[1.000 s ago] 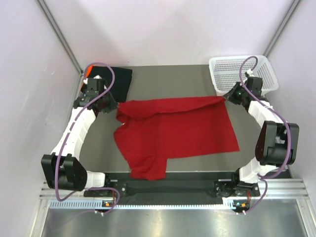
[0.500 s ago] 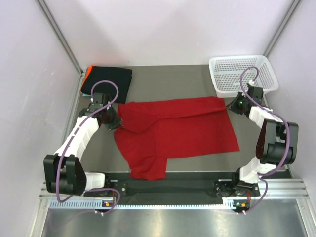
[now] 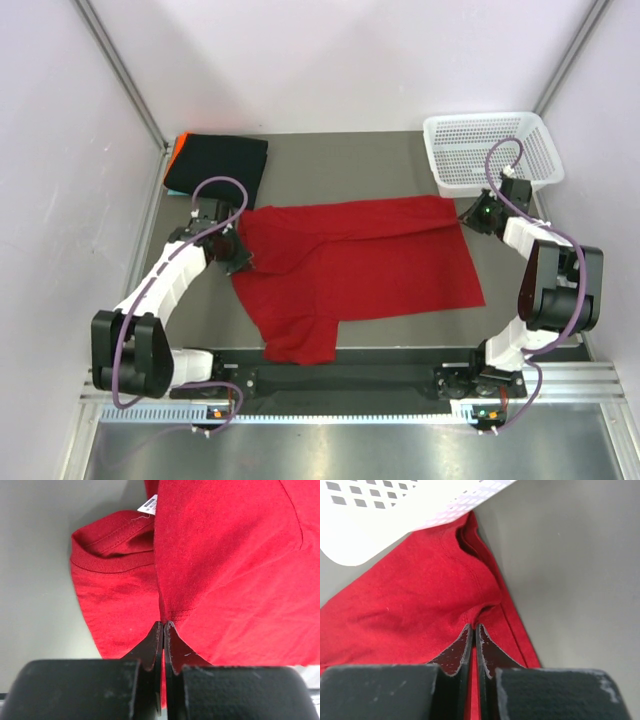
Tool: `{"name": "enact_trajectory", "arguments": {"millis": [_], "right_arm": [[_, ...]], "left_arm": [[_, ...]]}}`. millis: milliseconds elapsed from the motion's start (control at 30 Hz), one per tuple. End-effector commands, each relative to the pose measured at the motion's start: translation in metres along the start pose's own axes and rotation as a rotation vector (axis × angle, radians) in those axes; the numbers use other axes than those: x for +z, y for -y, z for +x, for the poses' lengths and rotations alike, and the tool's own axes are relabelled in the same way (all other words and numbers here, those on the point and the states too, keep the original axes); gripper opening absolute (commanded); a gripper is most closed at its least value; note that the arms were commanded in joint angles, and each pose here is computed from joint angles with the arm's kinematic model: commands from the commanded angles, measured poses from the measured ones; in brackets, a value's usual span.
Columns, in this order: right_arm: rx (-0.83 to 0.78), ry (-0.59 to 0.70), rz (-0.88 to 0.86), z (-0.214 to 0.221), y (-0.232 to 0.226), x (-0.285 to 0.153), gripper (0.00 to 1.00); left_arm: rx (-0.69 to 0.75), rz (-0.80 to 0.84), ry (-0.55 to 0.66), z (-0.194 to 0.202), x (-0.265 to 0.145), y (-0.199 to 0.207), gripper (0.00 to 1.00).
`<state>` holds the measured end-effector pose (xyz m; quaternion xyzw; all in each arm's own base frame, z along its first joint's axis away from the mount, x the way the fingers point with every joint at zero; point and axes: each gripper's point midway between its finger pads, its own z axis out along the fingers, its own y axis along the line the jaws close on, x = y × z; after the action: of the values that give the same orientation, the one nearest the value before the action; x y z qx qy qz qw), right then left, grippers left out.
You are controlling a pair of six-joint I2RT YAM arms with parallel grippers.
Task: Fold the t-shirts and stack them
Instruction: Fold the tshirt
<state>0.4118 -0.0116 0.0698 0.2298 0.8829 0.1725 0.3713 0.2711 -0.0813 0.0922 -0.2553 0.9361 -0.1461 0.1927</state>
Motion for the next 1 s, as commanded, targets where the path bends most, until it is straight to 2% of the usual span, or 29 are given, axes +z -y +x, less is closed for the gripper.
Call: {"name": "enact_trajectory", "arguments": {"millis": [0, 100, 333, 467, 667, 833, 933, 967], "right_arm": [[-0.001, 0.055, 0.008, -0.016, -0.001, -0.007, 0.02], [0.009, 0.045, 0.026, -0.014, 0.001, -0.008, 0.05], [0.014, 0.012, 0.059, -0.005, 0.011, -0.001, 0.01], [0.009, -0.003, 0.074, -0.003, 0.014, -0.002, 0.09], [0.010, 0.005, 0.183, -0.014, 0.027, -0.010, 0.11], [0.006, 0.003, 0.190, -0.017, 0.028, -0.008, 0.13], [0.015, -0.009, 0.203, -0.014, 0.029, -0.012, 0.18], [0.023, -0.014, 0.208, -0.013, 0.028, -0.014, 0.22]], "left_arm": [[0.028, -0.016, 0.067, -0.006, -0.010, 0.007, 0.00], [0.022, -0.004, 0.029, 0.007, -0.006, 0.012, 0.00], [0.045, -0.048, 0.009, 0.028, -0.004, 0.010, 0.00], [0.044, -0.105, 0.023, 0.029, 0.000, -0.004, 0.00], [0.077, -0.175, 0.109, 0.012, -0.006, -0.010, 0.00], [0.101, -0.123, 0.038, 0.022, 0.000, 0.002, 0.00], [0.119, -0.163, 0.031, 0.028, 0.001, -0.008, 0.00], [0.130, -0.177, 0.030, 0.029, 0.001, -0.011, 0.04]]}}
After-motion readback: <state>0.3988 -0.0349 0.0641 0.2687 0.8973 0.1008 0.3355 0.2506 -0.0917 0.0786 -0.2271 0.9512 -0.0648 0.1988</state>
